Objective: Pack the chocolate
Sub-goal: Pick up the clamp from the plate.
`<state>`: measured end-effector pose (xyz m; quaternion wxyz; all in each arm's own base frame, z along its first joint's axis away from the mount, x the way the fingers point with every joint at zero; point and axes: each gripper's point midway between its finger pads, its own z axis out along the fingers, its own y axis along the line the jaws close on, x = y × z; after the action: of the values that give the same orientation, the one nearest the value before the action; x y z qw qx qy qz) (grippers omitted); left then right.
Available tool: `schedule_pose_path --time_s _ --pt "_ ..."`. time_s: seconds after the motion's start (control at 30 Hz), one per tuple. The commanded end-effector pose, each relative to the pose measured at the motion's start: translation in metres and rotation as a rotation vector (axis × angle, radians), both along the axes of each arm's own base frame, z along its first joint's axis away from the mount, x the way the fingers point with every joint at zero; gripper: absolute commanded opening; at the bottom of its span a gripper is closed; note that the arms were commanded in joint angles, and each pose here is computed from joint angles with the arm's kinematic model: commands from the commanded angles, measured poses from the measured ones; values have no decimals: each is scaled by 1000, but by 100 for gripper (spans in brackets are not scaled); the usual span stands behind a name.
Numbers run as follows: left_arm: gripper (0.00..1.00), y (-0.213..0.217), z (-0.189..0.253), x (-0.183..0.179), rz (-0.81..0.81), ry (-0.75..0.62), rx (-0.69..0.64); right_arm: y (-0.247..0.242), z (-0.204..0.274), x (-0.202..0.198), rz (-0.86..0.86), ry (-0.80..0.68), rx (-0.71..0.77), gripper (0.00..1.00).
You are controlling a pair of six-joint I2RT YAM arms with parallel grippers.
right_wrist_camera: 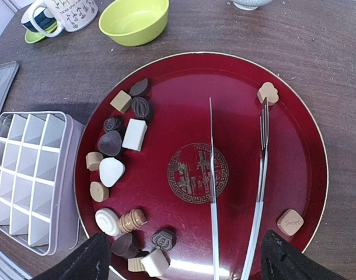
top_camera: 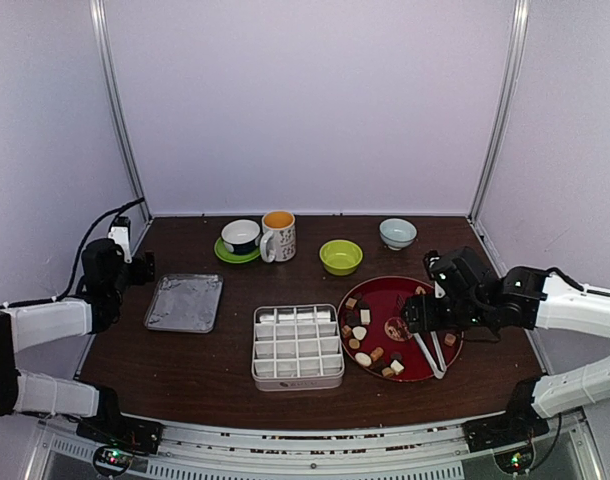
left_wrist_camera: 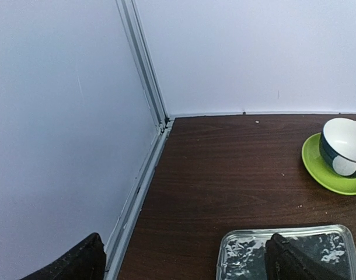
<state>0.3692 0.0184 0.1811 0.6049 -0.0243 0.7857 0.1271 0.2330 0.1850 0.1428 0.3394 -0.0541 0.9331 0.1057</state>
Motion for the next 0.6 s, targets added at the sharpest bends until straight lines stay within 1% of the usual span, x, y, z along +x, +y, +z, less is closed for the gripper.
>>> schedule_pose_path --time_s 0.0,0.1,0.17,0.2,0.23,0.33,0.4,0.5,0.57 --pt "98 -6 8 7 -63 -98 25 -2 5 15 -5 -28 1 89" --pt "98 -5 -1 11 -59 -79 36 -2 5 16 10 -2 5 89" --pt "98 -5 -3 15 -61 -80 42 -5 1 11 23 26 -7 90" --pt "98 -4 -6 15 -59 -62 43 -8 -6 5 25 56 -19 90" --pt "98 -3 -4 17 -55 -71 45 -10 -13 0 22 84 -21 90" --pt "98 -2 -5 16 -55 -67 38 -14 -31 -9 -9 130 4 90" --pt "98 -3 -6 17 -61 -62 40 -15 -35 -9 -26 115 27 90" --pt "98 -6 -7 20 -79 -49 46 -16 -28 -1 -48 59 47 90" --pt "98 -7 -7 20 -85 -50 51 -18 -28 1 -57 49 36 92"
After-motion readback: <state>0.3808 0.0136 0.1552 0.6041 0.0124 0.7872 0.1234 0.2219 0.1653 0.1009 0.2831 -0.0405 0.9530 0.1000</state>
